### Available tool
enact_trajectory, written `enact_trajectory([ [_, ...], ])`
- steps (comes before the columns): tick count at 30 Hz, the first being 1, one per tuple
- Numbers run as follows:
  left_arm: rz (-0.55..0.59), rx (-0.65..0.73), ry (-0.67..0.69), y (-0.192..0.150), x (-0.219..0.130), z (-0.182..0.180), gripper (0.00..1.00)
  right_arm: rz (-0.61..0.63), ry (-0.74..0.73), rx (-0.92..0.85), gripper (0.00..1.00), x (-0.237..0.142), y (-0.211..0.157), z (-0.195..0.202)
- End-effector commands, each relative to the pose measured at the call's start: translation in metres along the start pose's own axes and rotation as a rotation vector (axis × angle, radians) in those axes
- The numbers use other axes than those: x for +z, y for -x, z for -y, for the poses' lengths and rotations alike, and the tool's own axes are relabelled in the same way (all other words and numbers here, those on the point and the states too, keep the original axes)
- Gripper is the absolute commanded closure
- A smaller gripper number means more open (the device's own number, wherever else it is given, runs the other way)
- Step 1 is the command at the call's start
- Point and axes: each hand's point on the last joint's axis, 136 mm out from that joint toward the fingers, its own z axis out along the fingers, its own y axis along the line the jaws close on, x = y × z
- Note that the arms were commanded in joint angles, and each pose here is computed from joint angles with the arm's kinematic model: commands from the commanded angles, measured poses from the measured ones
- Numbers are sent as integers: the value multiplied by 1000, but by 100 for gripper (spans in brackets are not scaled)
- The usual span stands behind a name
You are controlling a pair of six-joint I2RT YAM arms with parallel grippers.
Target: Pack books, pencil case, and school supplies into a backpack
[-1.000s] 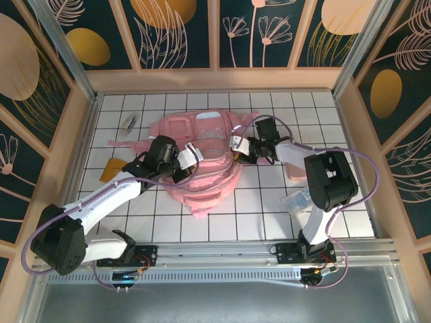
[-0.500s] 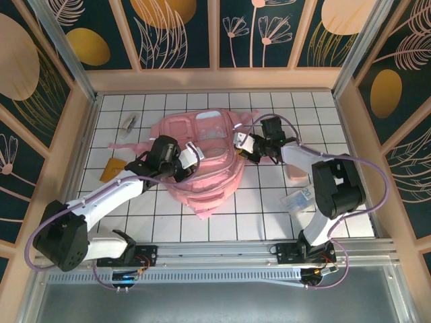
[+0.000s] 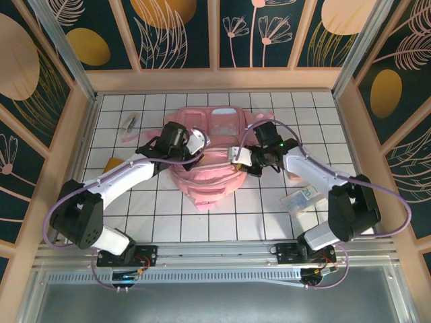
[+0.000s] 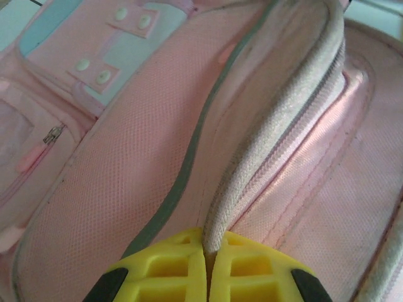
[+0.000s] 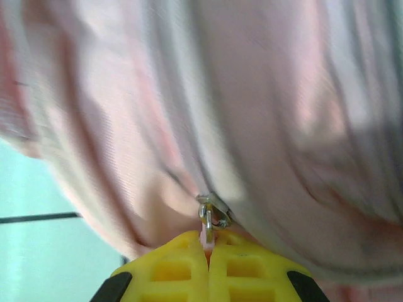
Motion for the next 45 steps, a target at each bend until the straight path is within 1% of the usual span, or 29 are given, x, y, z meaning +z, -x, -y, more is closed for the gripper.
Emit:
enact_trajectory([
  [1, 186, -79, -65, 62, -12, 4, 100, 178, 99, 17, 100, -18, 52, -38],
  [3, 187, -128, -107, 61, -9, 10, 100, 307, 105, 46, 100, -21, 83, -44],
  [5, 196, -168, -132, 58, -6, 14, 100, 383, 87, 80, 100, -18, 105, -44],
  [6, 200, -190, -131, 56, -5, 14, 100, 402, 80, 103, 100, -14, 114, -44],
  [9, 187, -232, -110, 52, -4, 11, 100, 420, 64, 177, 100, 6, 133, -39],
  [12, 194, -234, -93, 51, -7, 9, 100, 387, 91, 200, 91, 29, 138, -46],
  [14, 197, -222, -72, 50, -9, 6, 100, 366, 74, 217, 82, 37, 131, -45],
  [17, 174, -221, -20, 46, -12, -2, 100, 373, 58, 225, 64, 28, 127, -43],
  [19, 174, -209, -18, 46, -13, -1, 100, 403, 82, 152, 60, 14, 130, -53],
  [20, 182, -199, -23, 47, -15, 0, 100, 410, 112, 56, 58, 5, 129, -66],
  [21, 187, -191, -20, 46, -15, 0, 100, 400, 149, -52, 58, -2, 126, -82],
  [22, 191, -183, -18, 46, -15, 0, 100, 378, 143, -115, 57, -6, 120, -86],
  [24, 199, -173, -29, 49, -17, 2, 100, 314, 54, -189, 57, -15, 109, -77],
  [27, 220, -166, -67, 53, -20, 9, 100, 209, -134, -276, 56, -25, 85, -46],
  [28, 225, -162, -75, 53, -20, 10, 100, 192, -193, -296, 56, -29, 78, -35],
  [29, 229, -155, -83, 52, -20, 12, 100, 179, -262, -305, 54, -34, 71, -22],
  [31, 231, -144, -90, 52, -21, 14, 100, 172, -345, -319, 51, -47, 61, -3],
  [32, 228, -142, -95, 51, -21, 15, 100, 159, -353, -350, 48, -52, 54, 0],
  [34, 224, -137, -115, 50, -21, 18, 100, 94, -366, -401, 43, -53, 35, 3],
  [36, 223, -136, -138, 50, -20, 22, 100, 42, -382, -398, 43, -54, 20, 10],
  [41, 226, -139, -164, 56, -22, 25, 100, 33, -393, -415, 43, -48, 13, 13],
  [45, 243, -137, -171, 59, -23, 26, 100, 41, -450, -449, 44, -46, 13, 19],
])
